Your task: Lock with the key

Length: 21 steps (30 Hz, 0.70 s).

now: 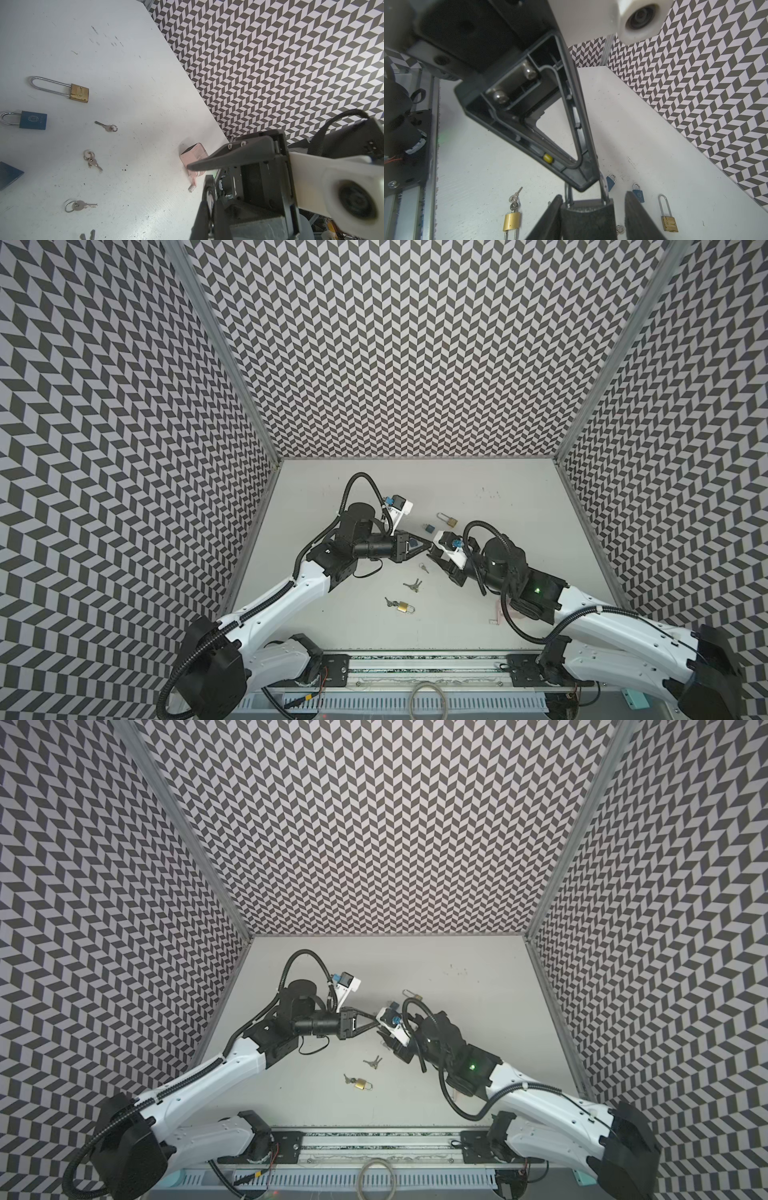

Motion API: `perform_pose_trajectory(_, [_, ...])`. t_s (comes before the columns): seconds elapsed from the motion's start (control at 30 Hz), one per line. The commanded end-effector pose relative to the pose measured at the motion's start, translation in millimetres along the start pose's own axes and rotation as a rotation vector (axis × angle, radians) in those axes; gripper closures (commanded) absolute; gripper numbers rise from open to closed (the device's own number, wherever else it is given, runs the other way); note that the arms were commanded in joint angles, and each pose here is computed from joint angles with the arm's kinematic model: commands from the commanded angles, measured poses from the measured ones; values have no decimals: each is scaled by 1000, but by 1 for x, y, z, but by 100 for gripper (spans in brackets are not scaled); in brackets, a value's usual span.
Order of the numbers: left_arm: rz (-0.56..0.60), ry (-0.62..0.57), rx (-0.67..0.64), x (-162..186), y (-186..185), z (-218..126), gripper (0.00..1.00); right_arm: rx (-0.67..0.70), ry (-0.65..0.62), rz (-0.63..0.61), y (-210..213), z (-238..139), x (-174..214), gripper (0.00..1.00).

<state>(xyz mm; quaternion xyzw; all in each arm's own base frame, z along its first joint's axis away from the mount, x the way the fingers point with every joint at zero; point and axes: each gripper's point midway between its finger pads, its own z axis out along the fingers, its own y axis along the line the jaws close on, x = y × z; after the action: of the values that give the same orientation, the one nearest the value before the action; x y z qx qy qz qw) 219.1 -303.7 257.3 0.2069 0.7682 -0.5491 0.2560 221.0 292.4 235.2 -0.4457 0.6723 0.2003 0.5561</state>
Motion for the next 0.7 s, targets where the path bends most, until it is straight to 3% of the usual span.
perform_pose_trajectory(0.0, [58,-35,60,-16,-22,-2,100,16,-49,-9,-4,-1,-19,66])
perform_pose_trajectory(0.27, [67,-47,55,-20,-23,-5,100,36,-64,31,-7,-3,-21,88])
perform_pose_trajectory(0.3, [65,-65,27,-24,-18,-8,92,33,-69,53,-7,-2,-20,90])
perform_pose_trajectory(0.43, [8,-234,-286,-49,37,-54,31,-22,-48,203,5,14,-6,94])
perform_pose_trajectory(0.53, [-83,-374,-523,-54,82,-109,12,-78,38,308,18,39,15,94])
perform_pose_trajectory(0.67, [-145,-487,-711,-42,111,-169,4,-102,265,393,32,85,59,95])
